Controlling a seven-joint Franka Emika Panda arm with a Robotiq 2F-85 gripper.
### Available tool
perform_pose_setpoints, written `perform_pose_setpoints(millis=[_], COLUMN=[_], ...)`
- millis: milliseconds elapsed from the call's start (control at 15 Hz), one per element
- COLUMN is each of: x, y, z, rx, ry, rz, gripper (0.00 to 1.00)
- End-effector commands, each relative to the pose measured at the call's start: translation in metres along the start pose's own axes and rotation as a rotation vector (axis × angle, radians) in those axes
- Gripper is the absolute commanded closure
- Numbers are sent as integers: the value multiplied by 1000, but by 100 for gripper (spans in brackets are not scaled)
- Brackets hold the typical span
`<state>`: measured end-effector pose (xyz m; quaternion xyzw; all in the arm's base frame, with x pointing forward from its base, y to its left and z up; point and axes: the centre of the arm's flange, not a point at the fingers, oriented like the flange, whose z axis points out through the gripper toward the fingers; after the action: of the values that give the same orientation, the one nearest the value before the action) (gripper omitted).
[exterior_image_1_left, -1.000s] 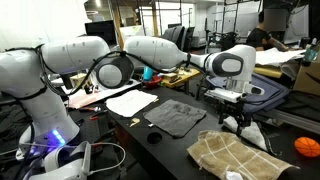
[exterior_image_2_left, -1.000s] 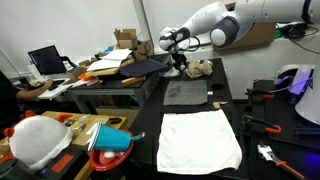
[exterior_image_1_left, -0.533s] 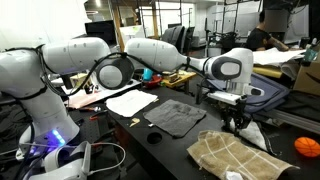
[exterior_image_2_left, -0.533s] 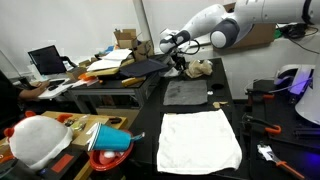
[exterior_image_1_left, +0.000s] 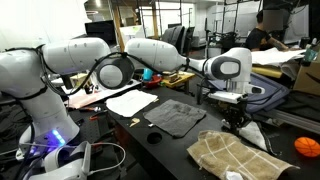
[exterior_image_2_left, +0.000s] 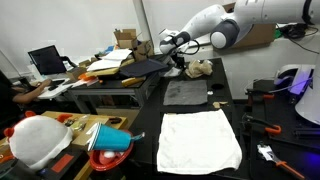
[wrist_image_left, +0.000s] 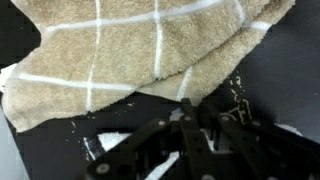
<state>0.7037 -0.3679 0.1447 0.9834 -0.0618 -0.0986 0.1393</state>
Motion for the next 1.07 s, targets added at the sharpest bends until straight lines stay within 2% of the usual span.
perform_pose_setpoints(millis=[0, 133, 467, 1000], x=[-22, -22, -18, -22], y=[-7, -7, -23, -24], z=[-11, -14, -10, 4], rx=[-83, -103, -77, -92], ry=[-30, -42, -64, -141], rz=[16, 17, 44, 120], gripper=[50, 34, 0, 0])
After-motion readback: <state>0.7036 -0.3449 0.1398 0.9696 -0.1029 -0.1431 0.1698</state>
